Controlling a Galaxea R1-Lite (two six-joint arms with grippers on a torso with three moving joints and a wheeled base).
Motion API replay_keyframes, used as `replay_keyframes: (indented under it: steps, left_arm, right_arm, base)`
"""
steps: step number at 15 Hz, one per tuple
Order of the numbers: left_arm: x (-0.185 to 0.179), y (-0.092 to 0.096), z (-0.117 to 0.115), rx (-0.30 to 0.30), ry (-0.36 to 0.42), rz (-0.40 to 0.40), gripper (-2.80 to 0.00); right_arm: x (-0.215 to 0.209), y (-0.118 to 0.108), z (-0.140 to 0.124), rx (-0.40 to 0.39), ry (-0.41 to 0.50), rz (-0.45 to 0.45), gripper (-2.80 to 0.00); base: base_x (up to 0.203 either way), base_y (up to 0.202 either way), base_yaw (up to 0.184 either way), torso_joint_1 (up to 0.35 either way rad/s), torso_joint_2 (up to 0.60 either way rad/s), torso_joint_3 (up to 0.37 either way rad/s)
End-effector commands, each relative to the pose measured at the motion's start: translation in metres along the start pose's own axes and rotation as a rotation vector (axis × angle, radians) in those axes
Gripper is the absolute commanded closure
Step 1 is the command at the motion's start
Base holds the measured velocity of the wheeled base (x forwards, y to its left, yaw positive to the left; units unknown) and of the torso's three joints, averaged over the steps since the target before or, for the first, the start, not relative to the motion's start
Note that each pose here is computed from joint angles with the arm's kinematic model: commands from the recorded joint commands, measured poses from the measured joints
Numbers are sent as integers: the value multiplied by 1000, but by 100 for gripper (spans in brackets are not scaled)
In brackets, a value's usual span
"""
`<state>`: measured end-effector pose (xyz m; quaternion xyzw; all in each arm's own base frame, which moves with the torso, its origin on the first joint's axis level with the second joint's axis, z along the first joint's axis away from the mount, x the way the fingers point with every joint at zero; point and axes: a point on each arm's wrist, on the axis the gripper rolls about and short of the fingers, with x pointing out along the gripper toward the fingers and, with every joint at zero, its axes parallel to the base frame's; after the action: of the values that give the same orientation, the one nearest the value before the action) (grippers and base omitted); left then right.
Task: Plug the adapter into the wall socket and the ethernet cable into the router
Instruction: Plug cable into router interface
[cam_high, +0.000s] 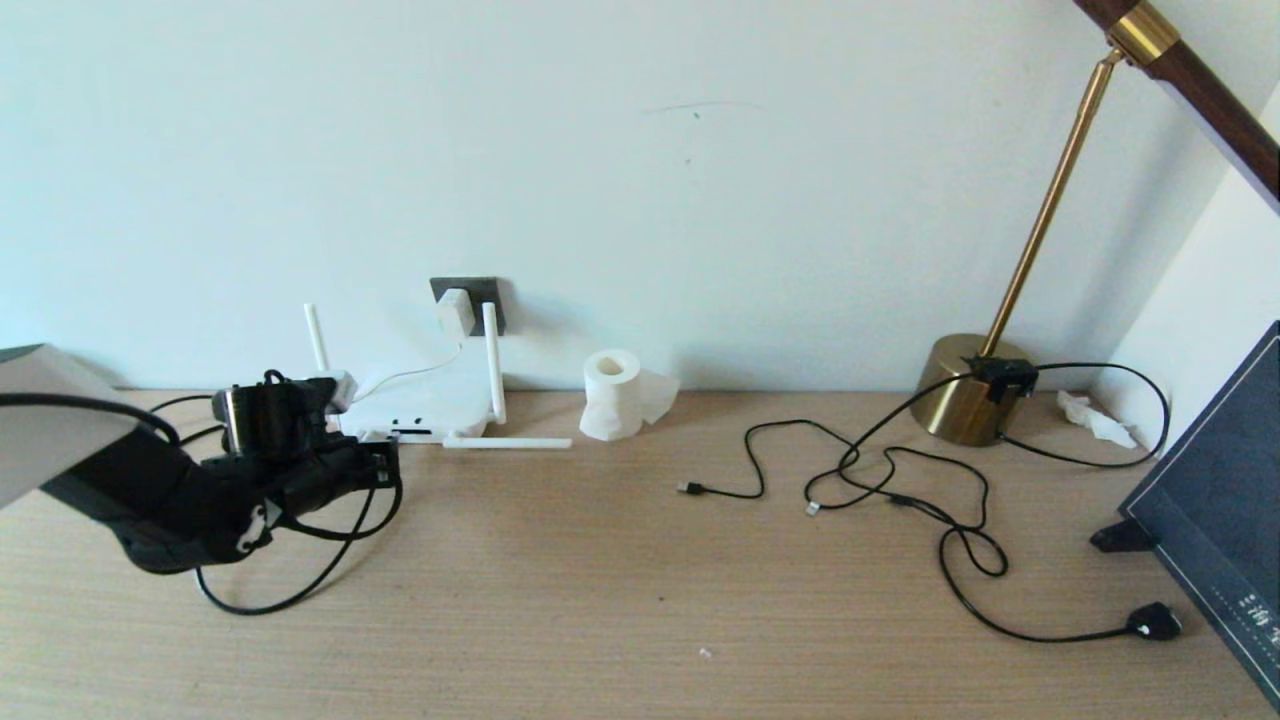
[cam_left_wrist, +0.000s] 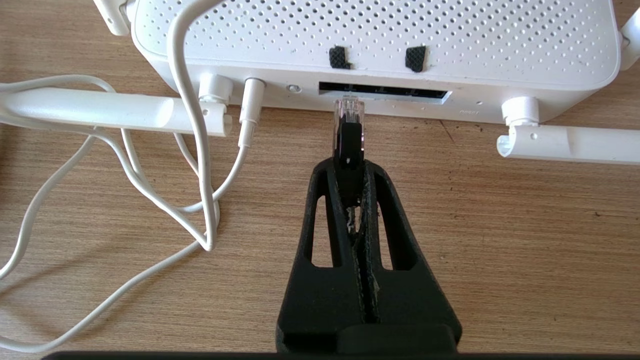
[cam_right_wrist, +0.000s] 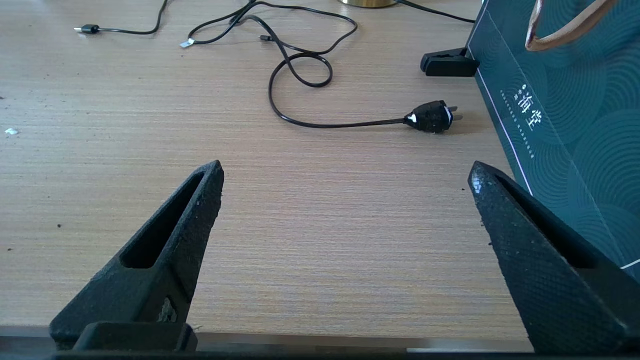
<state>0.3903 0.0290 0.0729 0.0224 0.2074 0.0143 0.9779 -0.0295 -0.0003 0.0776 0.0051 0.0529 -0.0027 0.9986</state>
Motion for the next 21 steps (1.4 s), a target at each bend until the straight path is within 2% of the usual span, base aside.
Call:
replay_keyframes:
  steps: [1,21]
  left_arm:
    - [0,0,1,0,-6,1,0]
    - [2,2,2,-1,-12,4,0]
  right_arm:
    - [0,0,0,0,3,0,-280]
    - [0,0,0,1,3,-1,-280]
  base:
    - [0,0,0,0,0,0]
    - [0,0,0,0,0,0]
